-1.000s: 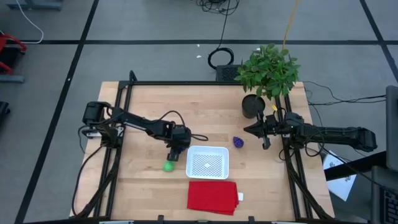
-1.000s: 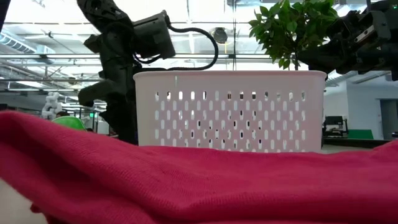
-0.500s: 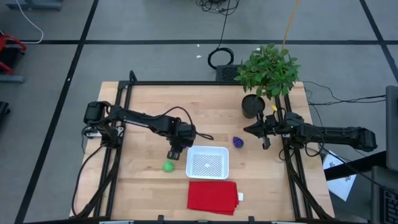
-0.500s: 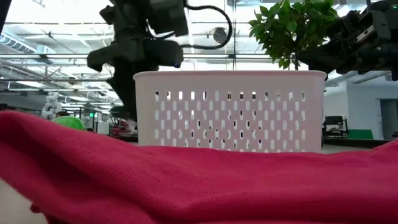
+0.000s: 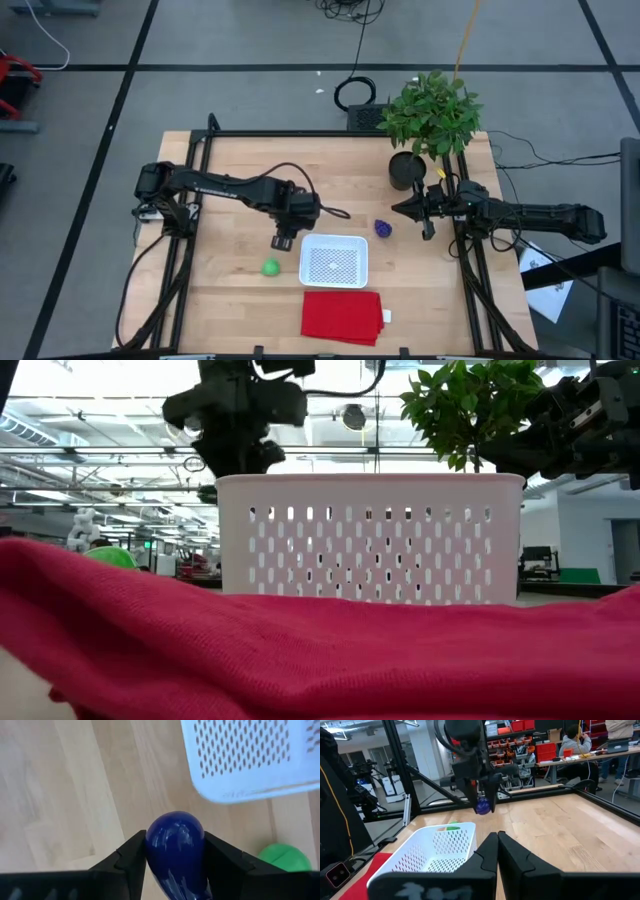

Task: Pick and placing Produce into tupperware
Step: Put the eggplant into the white basket

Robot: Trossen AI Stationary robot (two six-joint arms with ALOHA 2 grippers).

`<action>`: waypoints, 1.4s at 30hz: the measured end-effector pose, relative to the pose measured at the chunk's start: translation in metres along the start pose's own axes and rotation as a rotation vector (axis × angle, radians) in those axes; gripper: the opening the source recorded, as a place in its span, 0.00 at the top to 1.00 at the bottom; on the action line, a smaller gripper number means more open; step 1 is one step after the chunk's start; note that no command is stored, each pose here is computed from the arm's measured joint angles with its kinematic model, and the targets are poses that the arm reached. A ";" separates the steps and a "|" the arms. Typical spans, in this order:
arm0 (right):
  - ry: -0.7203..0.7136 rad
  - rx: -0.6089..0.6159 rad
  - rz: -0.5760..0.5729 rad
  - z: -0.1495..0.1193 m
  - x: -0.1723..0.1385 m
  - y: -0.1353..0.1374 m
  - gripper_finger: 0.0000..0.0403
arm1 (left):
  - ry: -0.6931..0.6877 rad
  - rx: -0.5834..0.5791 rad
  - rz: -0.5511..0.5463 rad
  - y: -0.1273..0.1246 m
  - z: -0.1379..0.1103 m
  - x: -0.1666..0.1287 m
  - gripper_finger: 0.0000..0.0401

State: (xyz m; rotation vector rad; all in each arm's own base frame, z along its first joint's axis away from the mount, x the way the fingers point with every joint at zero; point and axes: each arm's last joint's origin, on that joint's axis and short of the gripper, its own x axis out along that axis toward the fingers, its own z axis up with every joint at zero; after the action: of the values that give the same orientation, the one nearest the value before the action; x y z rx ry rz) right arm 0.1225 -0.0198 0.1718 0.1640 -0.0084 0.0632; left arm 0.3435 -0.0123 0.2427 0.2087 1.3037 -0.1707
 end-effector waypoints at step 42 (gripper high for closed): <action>0.003 0.004 -0.001 0.000 0.000 0.000 1.00 | -0.217 0.104 -0.133 -0.023 0.079 -0.002 0.58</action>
State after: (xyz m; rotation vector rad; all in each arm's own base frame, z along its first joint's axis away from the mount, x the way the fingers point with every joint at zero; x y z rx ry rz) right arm 0.1225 -0.0199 0.1715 0.1674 -0.0055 0.0625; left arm 0.4115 -0.0538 0.2630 0.1869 1.0936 -0.3653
